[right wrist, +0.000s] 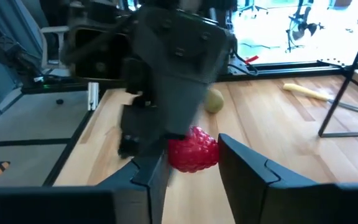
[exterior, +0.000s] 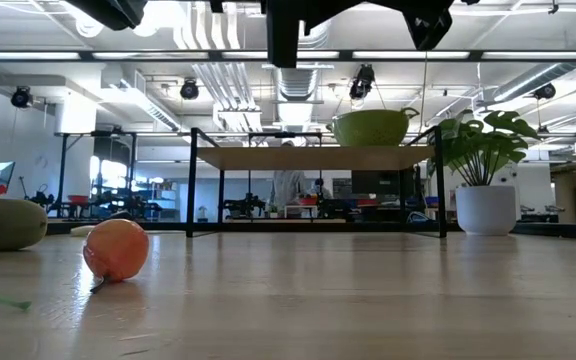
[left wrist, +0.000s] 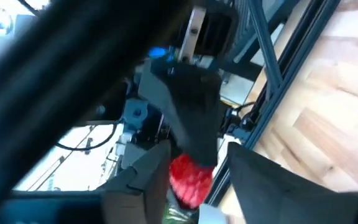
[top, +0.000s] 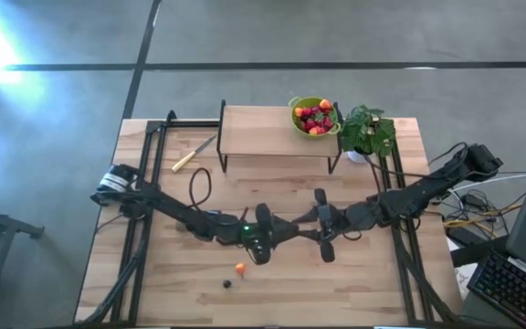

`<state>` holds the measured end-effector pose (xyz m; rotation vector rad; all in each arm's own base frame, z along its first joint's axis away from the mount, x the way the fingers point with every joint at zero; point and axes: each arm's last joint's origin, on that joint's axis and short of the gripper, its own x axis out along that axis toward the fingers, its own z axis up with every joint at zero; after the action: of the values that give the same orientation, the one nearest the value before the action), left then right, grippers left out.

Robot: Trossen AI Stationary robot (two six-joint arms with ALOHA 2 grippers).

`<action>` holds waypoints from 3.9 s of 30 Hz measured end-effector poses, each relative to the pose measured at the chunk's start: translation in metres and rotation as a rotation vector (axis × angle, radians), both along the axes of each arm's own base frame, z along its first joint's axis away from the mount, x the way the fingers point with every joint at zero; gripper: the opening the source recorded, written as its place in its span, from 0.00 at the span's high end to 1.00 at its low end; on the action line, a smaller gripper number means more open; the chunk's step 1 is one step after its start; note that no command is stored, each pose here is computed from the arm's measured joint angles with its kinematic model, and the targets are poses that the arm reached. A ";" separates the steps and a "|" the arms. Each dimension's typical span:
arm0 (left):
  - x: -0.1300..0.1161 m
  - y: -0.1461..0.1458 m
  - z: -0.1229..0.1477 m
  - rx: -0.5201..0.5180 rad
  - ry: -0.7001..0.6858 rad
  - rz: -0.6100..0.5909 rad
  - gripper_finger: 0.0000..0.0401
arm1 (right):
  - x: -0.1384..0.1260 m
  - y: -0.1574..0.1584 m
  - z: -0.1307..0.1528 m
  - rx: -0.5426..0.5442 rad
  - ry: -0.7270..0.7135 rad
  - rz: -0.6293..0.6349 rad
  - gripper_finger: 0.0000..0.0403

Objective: Build produce basket
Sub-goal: Put the raspberry into the green basket, then put the blackberry into the green basket

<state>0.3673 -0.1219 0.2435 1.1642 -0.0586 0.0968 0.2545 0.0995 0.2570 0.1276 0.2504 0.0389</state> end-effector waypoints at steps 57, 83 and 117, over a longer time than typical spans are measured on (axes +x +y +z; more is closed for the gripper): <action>-0.024 0.036 0.014 -1.115 0.086 0.291 0.37 | -0.012 -0.264 0.071 -0.040 0.616 -0.714 0.69; -0.050 0.040 0.019 -1.039 0.266 0.405 0.37 | -0.029 -0.201 0.092 -0.066 0.620 -0.558 0.50; -0.123 0.011 -0.073 -1.021 0.929 0.579 0.41 | -0.055 -0.139 0.015 -0.023 0.653 -0.403 0.61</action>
<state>0.2440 -0.1112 0.1707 0.0888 1.0424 0.0711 0.1998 -0.0396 0.2715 0.1630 0.8718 -0.4125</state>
